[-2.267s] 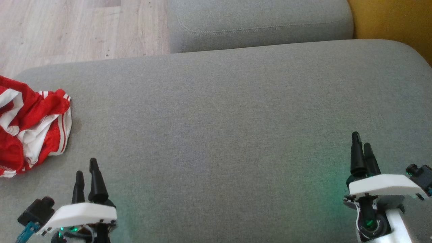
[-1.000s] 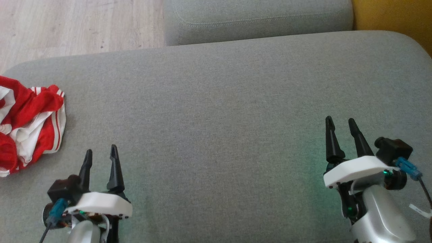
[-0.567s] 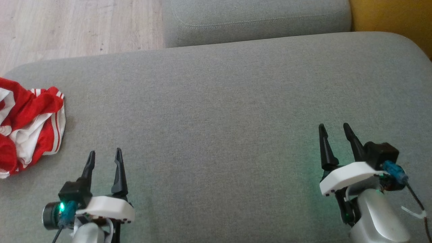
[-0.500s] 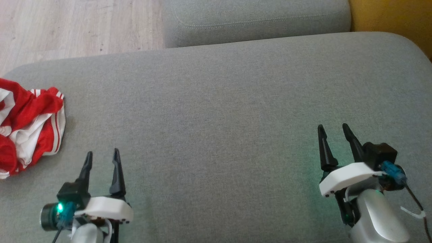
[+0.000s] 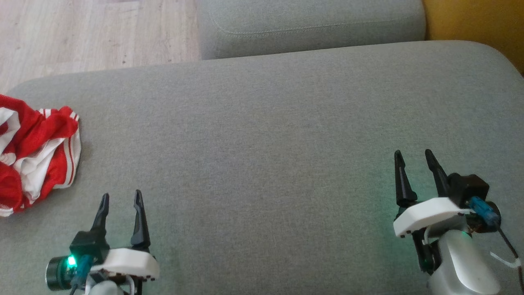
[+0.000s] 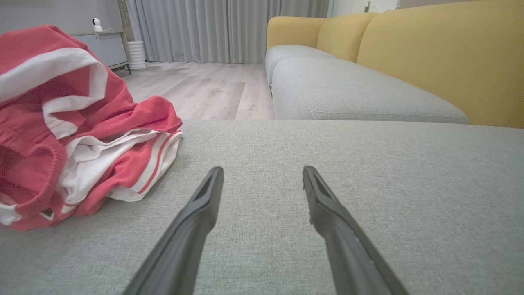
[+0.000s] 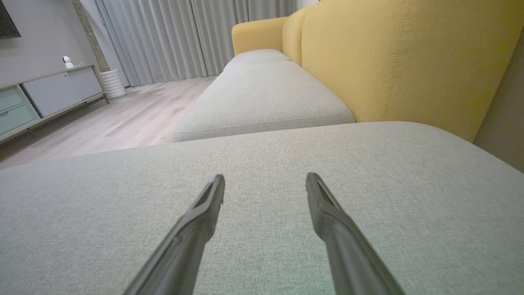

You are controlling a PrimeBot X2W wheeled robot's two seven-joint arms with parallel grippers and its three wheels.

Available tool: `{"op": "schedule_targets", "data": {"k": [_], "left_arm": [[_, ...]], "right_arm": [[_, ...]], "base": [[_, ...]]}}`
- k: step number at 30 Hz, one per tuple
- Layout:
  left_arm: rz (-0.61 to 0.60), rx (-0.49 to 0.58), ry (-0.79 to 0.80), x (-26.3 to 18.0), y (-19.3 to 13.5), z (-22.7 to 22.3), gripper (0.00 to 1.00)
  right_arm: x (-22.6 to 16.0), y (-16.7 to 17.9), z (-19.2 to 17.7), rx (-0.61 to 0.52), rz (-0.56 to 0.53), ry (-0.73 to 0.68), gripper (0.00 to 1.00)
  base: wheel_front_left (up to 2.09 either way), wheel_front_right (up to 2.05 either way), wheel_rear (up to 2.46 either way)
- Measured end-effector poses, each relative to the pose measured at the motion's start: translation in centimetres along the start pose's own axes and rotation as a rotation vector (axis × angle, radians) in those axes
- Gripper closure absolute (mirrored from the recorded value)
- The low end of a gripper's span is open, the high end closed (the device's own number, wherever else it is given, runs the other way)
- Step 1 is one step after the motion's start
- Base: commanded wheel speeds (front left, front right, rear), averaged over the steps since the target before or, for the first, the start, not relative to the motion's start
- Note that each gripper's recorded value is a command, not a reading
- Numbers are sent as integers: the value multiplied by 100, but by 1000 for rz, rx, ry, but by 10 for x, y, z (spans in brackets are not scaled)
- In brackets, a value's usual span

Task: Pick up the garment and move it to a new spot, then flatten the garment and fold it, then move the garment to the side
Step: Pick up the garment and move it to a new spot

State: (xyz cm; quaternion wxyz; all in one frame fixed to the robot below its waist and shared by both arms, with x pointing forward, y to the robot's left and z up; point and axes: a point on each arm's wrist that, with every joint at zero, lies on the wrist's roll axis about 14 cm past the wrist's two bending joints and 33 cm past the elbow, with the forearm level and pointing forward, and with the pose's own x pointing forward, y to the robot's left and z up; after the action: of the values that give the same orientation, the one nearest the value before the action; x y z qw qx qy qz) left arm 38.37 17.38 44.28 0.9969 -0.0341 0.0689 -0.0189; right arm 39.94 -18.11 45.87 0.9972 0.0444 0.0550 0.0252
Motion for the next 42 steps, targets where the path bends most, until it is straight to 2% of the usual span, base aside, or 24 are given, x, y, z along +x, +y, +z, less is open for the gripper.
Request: {"op": "schedule_targets", "data": {"k": [6,12,21,23,30,37,42], "left_arm": [[25,-5,3,-4,8,-2,0],[97,-18,8,-17,31,-5,0],[288,-60,3,-58,84,-8,0],[353,-68,-1,-75,102,-9,0],[514,-88,-16,-116,141,-9,0],[586,-90,-20,-137,157,-9,0],[605,-87,-23,-139,162,-8,0]], "right_arm": [[6,11,-2,4,31,6,0],[19,46,-8,-8,130,25,0],[36,131,-22,-23,366,64,0],[38,164,-26,-30,458,78,0],[39,229,-30,-33,631,87,0],[35,252,-40,-38,698,116,0],[35,253,-47,-35,702,134,0]], "base": [[0,0,0],[0,0,0],[0,0,0],[0,0,0],[0,0,0],[0,0,0],[0,0,0]]}}
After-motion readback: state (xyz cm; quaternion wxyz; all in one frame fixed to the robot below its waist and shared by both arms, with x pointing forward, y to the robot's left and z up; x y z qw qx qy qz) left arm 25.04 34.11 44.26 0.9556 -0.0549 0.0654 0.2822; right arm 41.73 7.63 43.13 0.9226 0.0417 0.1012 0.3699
